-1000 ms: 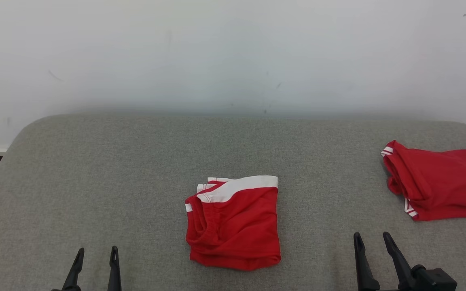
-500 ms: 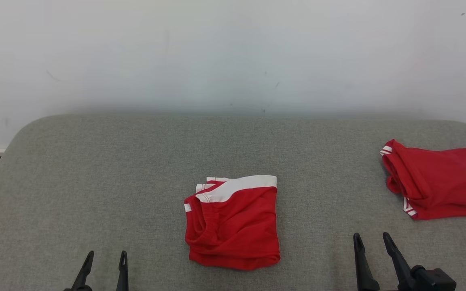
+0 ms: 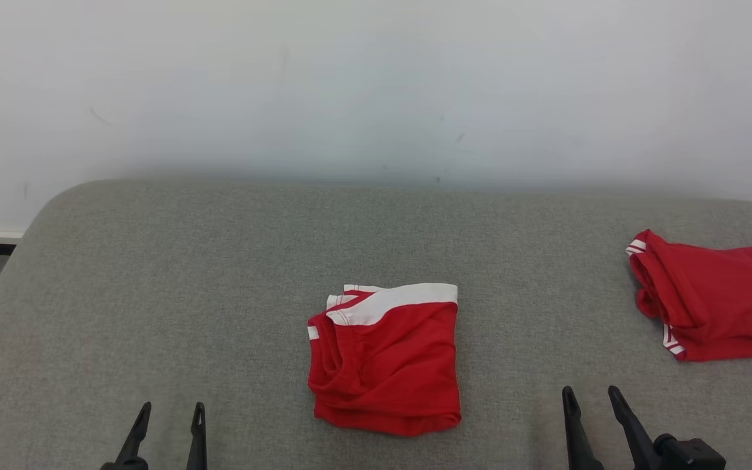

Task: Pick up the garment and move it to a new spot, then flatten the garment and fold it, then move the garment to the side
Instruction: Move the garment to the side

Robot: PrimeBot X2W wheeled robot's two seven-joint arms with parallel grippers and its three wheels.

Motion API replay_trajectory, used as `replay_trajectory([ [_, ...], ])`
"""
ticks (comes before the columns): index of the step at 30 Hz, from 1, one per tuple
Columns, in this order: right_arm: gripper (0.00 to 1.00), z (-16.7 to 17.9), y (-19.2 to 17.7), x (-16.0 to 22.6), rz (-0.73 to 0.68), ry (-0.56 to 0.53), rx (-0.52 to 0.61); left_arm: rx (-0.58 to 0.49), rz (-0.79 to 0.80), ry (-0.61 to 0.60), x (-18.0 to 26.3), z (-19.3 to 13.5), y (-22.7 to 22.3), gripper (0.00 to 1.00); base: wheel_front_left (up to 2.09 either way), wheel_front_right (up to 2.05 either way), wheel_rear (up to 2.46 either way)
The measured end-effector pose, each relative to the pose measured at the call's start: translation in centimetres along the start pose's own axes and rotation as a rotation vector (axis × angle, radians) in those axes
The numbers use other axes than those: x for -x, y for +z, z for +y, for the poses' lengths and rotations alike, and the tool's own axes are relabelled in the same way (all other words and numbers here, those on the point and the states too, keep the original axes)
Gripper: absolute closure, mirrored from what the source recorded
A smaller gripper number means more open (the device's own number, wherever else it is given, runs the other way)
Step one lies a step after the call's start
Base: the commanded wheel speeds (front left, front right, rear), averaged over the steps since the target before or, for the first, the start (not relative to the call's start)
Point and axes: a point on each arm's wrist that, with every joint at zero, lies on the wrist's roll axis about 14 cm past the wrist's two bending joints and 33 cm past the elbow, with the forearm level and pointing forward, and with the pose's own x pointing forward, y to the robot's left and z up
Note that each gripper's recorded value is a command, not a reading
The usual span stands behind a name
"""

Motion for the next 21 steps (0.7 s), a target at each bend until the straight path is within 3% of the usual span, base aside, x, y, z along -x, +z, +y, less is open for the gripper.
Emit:
replay_trajectory([
  [9, 0.0, 3.4, -1.4, -2.6, 0.055, 0.105, -0.021, 0.003, -0.005, 0.033, 0.5, 1.0, 0.2, 0.0, 0.0, 0.0, 0.0],
  [21, 0.0, 7.1, -4.6, -8.6, 0.247, 0.195, -0.032, 0.017, 0.003, 0.073, 1.2, 2.0, -0.1, 0.0, 0.0, 0.0, 0.0],
])
